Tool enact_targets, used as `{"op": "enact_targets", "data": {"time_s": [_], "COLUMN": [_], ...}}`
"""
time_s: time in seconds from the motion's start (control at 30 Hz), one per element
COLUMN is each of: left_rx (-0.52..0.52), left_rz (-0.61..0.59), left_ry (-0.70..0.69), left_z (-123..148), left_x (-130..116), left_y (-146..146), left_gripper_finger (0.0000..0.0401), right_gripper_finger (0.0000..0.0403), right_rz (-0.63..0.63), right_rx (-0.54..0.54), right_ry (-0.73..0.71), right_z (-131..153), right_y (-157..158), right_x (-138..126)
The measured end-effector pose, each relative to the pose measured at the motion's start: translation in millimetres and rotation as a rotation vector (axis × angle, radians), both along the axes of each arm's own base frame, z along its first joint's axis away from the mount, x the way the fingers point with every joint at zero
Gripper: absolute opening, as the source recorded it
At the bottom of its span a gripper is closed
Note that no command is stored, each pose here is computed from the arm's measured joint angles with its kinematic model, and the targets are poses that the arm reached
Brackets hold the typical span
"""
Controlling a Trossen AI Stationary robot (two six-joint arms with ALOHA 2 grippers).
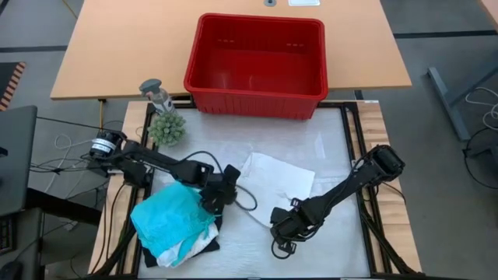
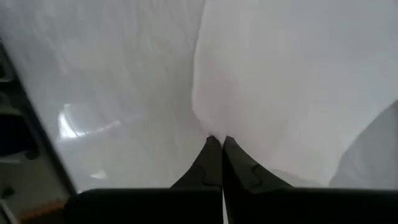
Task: Fold Laundry from Bin
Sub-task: Fold the white shorts
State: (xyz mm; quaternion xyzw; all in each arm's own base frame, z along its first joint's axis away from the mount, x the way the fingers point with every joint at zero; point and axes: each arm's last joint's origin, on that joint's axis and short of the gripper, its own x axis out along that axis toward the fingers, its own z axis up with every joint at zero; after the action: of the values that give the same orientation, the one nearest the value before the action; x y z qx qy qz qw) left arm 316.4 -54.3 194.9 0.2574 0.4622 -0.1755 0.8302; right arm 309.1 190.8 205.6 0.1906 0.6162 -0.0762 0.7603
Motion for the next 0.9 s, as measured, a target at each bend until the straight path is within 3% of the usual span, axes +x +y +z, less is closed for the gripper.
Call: {"op": "enact_targets", "data": {"time_s": [0.17,0.53,0.9], "left_rx": [-0.093,-0.12,-0.119], "left_rz": [0.047,0.076,0.193], "left_ry": [0.021,-0.062,-0.099], "left_z": [20,46,51], "left_x": [8,21,25], "left_y": [13,29,70], "left_gripper_finger": [0.0,0.0,0.0], "right_gripper_finger": [0.0017,0.0017,0.0017], "right_rz": [-0.111,-0.439,-0.713], "right_rx": [0.01,-0.076,-0.176], "right_ry": [-0.005,-0.139,0.057], "right_z": [17,70,69], "right_y": [-5,-36,-69], "right_x": [-8,-38,-51]}}
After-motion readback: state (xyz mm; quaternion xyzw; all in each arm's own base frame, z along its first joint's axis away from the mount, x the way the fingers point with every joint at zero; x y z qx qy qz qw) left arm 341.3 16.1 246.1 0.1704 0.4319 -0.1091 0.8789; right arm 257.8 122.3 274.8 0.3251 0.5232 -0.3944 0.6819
